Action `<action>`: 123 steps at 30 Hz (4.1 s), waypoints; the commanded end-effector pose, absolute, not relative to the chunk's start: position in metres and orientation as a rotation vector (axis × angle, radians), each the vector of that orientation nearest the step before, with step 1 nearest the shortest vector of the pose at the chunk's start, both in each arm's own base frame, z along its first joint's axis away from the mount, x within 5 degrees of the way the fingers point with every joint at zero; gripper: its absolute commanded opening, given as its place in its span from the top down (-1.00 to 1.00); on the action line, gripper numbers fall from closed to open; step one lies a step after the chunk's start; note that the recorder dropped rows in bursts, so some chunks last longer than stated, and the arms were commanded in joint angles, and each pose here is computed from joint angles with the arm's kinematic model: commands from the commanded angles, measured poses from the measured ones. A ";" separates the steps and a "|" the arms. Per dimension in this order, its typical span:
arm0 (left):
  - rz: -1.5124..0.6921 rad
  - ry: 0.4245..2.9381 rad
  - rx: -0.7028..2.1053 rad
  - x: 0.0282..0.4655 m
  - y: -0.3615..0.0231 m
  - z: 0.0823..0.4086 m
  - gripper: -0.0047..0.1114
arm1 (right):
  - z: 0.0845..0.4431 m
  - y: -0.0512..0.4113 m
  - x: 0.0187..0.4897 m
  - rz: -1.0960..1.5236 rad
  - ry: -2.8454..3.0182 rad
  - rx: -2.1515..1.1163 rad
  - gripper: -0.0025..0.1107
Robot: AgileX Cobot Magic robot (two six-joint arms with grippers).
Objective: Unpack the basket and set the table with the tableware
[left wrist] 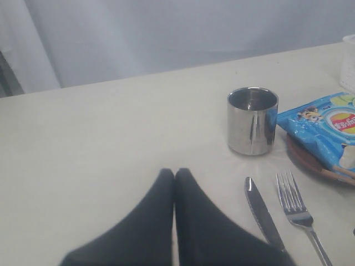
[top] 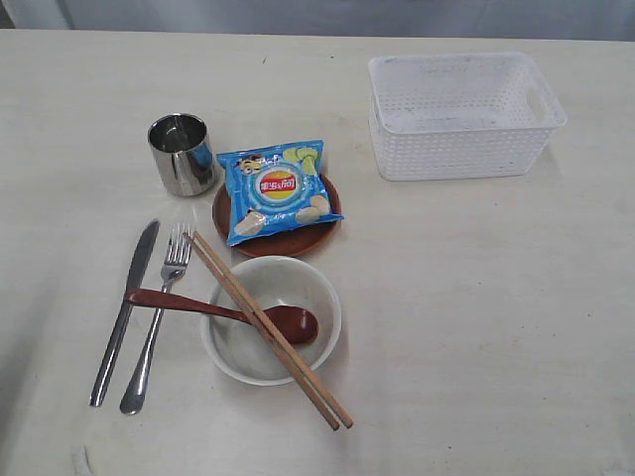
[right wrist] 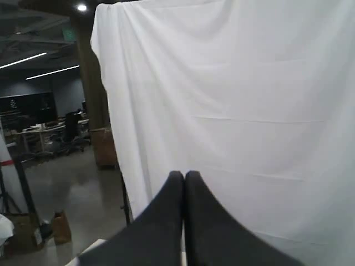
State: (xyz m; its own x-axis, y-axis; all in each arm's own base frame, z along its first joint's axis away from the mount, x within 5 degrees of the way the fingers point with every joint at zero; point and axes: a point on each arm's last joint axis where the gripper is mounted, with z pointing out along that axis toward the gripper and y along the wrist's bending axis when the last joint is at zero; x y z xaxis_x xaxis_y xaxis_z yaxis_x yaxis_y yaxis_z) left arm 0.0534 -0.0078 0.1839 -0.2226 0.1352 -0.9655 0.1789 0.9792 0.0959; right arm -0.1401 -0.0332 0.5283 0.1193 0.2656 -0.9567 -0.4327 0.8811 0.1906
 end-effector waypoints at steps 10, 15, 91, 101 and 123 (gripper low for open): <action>-0.041 1.794 0.227 0.053 -0.008 0.184 0.92 | 0.506 -0.028 -0.202 0.394 1.163 -0.061 0.96; -0.041 1.794 0.227 0.053 -0.008 0.184 0.92 | 0.499 -0.025 -0.214 0.372 1.122 -0.047 0.96; -0.041 1.798 0.228 0.053 -0.008 0.184 0.92 | 0.204 0.004 0.056 -0.055 1.575 -0.174 0.96; -0.041 1.798 0.228 0.053 -0.008 0.184 0.92 | 0.186 0.002 0.054 -0.063 1.775 -0.182 0.96; -0.041 1.798 0.228 0.053 -0.008 0.184 0.92 | 0.185 0.002 0.054 -0.049 1.792 -0.166 0.96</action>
State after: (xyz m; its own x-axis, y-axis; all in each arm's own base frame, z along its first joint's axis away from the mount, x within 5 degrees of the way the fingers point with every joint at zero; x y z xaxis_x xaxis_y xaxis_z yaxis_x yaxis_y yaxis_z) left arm 0.0533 -0.0078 0.1837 -0.2248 0.1356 -0.9649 0.1790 0.9792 0.0959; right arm 0.0543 0.0029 0.1851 -0.2214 -0.1356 -0.9657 -0.0942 0.9886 -0.1172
